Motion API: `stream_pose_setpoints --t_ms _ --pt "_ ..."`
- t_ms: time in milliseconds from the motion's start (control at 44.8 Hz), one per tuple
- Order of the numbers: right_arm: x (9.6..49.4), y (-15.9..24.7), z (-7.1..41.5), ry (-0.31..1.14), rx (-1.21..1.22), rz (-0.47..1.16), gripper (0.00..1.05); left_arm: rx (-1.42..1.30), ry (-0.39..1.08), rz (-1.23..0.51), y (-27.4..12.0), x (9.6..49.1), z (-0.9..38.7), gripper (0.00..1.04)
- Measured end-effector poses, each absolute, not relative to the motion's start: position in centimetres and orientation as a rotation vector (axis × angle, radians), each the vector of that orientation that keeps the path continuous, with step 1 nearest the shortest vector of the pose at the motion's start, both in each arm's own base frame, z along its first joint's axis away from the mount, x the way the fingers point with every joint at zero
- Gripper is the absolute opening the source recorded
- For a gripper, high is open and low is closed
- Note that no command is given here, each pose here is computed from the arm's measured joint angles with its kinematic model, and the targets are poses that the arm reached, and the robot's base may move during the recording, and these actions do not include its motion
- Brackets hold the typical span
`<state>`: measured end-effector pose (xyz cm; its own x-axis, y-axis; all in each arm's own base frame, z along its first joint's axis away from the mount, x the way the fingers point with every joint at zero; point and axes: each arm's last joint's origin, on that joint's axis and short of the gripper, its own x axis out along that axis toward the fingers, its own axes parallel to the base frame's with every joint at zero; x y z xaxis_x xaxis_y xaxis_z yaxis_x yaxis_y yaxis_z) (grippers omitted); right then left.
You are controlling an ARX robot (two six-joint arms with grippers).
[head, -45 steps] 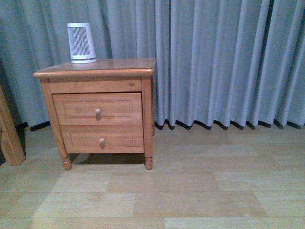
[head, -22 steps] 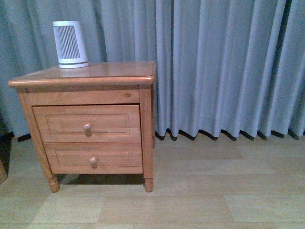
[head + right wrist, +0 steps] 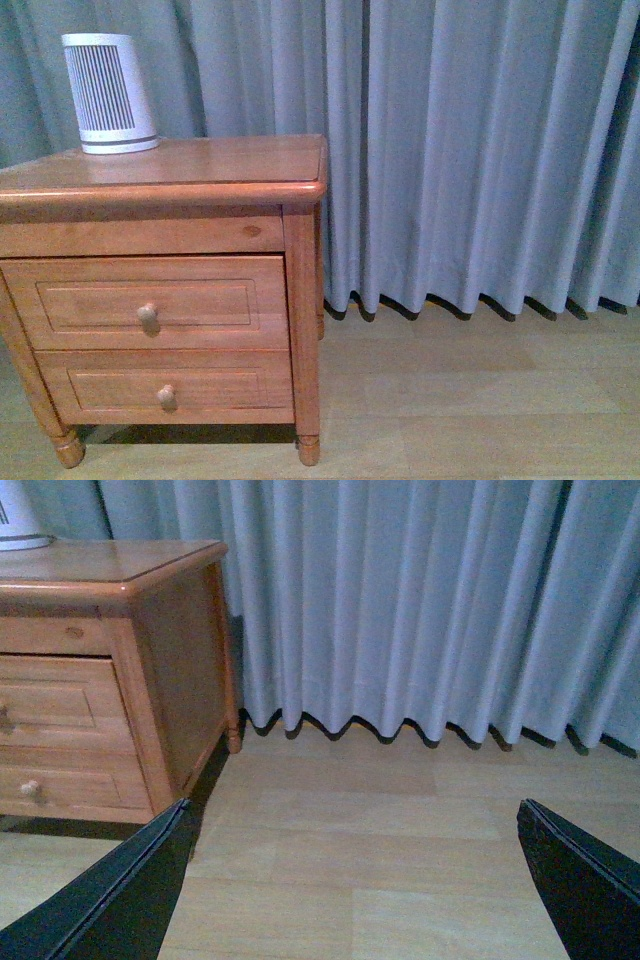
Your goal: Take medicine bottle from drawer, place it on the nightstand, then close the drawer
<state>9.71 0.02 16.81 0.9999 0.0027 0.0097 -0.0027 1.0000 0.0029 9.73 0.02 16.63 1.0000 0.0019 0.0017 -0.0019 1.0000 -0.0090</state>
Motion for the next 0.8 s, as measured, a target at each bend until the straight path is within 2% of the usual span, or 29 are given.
stream_pose_setpoints --t_ms 134,246,313,491,581,692,804 --pt "9.7 0.0 16.8 -0.009 0.003 0.003 0.98 -0.011 0.01 -0.004 0.0 9.8 16.6 0.98" --pt "9.7 0.0 16.8 -0.009 0.003 0.003 0.98 -0.109 0.36 -0.072 0.0 10.3 17.4 0.98" --pt "9.7 0.0 16.8 -0.009 0.003 0.003 0.98 -0.133 0.429 -0.081 0.1 11.8 19.1 0.98" --pt "9.7 0.0 16.8 -0.009 0.003 0.003 0.98 -0.115 0.266 -0.123 0.0 18.4 26.6 0.98" --pt "9.7 0.0 16.8 -0.009 0.003 0.003 0.98 -0.079 0.211 -0.153 -0.7 22.8 28.5 0.98" --pt "9.7 0.0 16.8 -0.009 0.003 0.003 0.98 -0.053 0.212 -0.206 -2.1 27.8 28.0 0.98" --pt "9.7 0.0 16.8 -0.009 0.003 0.003 0.98 -0.041 0.255 -0.247 -3.4 32.3 24.9 0.98"
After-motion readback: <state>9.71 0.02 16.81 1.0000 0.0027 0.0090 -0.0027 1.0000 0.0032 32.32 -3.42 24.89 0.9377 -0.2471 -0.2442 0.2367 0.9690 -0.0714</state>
